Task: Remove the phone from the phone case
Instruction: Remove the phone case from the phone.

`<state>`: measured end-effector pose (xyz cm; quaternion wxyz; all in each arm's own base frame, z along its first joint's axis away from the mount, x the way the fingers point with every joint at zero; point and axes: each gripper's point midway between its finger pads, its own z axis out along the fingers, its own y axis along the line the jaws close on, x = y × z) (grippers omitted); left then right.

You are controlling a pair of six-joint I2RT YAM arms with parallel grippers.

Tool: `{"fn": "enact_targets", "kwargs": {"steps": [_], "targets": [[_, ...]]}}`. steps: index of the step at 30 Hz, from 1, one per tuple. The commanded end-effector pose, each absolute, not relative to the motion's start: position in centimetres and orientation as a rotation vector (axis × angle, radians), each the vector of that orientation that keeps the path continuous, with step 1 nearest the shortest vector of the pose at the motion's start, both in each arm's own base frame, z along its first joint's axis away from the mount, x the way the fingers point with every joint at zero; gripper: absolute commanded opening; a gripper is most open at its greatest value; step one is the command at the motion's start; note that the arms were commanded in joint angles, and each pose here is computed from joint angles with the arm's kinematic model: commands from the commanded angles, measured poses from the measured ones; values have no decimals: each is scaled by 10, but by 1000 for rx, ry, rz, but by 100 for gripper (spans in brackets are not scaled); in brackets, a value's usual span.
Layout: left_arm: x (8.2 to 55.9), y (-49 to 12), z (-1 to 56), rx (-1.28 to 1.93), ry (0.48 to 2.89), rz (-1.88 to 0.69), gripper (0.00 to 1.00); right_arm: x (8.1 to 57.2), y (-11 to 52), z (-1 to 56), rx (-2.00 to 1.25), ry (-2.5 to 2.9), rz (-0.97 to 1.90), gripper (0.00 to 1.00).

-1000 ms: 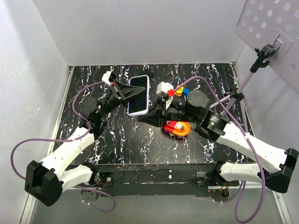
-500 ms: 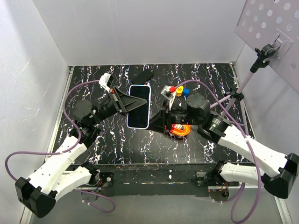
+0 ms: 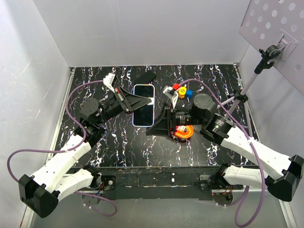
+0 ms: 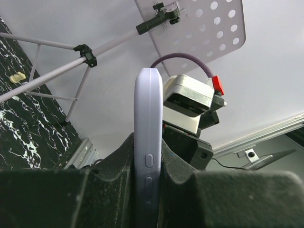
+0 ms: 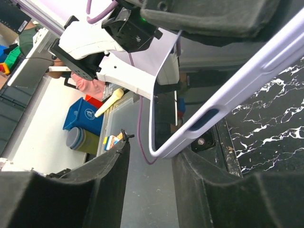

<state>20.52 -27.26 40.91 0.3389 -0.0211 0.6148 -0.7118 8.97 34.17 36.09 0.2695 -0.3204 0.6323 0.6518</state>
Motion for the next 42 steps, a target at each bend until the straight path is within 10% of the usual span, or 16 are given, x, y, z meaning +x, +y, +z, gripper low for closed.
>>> {"fn": "enact_targets", "kwargs": {"steps": [1,12,15,42], "targets": [[195,-266,435,-1,1504,-1874,0,88,344,392,-897,1579,1805,45],[182,-271,443,75,1497,-1949,0,103,348,382,-908,1593,1789,22],[176,-273,445,93,1511,-2009,0,106,352,377,-946,1599,1762,1],[142,-276,464,154,1523,-2441,0,169,377,403,-1145,1408,1110,1]]}}
